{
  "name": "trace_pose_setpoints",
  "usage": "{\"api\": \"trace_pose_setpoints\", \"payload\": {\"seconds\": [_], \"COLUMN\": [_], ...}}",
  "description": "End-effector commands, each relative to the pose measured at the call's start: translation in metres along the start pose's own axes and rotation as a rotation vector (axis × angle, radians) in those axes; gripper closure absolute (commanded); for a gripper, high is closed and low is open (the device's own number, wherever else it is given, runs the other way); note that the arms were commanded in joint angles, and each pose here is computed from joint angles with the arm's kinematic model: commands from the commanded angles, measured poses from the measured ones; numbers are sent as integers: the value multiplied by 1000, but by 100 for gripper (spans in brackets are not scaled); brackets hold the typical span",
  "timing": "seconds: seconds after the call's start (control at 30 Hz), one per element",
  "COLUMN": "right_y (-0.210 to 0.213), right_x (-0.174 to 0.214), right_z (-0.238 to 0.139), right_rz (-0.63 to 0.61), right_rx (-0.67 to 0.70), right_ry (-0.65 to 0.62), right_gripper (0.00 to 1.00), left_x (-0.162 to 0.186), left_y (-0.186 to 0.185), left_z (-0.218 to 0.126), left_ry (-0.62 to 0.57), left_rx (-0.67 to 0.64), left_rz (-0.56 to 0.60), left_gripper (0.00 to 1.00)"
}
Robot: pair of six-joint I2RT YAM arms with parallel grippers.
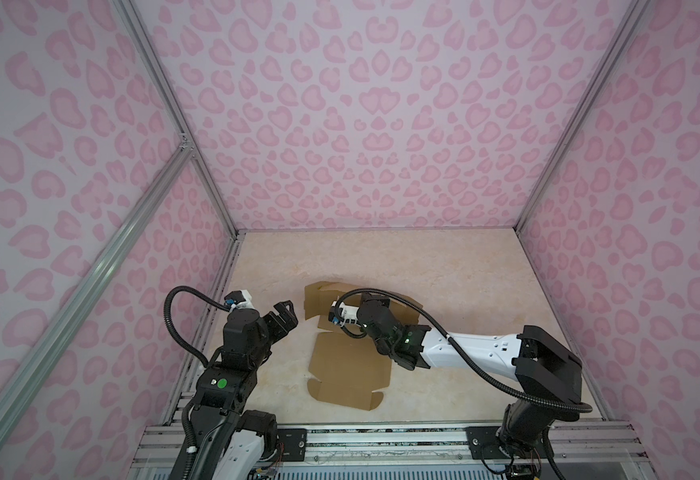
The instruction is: Fold the paper box
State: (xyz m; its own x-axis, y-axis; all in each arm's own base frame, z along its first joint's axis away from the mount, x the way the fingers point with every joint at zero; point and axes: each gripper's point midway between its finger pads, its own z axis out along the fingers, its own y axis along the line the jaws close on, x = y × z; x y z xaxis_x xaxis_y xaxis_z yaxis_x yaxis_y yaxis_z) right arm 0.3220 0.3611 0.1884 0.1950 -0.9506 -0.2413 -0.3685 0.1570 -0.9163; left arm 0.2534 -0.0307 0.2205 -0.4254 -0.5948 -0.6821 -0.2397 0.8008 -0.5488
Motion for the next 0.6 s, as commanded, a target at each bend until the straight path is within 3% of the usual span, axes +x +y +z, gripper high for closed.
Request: {"api": "trace_pose_setpoints", "payload": {"seconds": [0.0,0.2,0.57], "right_y": [2,20,53], "right_x": [-12,-16,-6], "right_z": [-3,-15,-19], "right_rz": [-47,-17,-6], "right_rx": [38,36,73], "right_ry": [-31,-59,-74], "right_gripper": [100,100,100], "left_x": [-1,13,47], "left_y": [0,0,5], "left_z": [-2,-11,-4], "left_ry": [-12,29,120], "left_rx": [6,47,109], "left_rz": [-32,-133,-466], "left_gripper": [3,3,3]}}
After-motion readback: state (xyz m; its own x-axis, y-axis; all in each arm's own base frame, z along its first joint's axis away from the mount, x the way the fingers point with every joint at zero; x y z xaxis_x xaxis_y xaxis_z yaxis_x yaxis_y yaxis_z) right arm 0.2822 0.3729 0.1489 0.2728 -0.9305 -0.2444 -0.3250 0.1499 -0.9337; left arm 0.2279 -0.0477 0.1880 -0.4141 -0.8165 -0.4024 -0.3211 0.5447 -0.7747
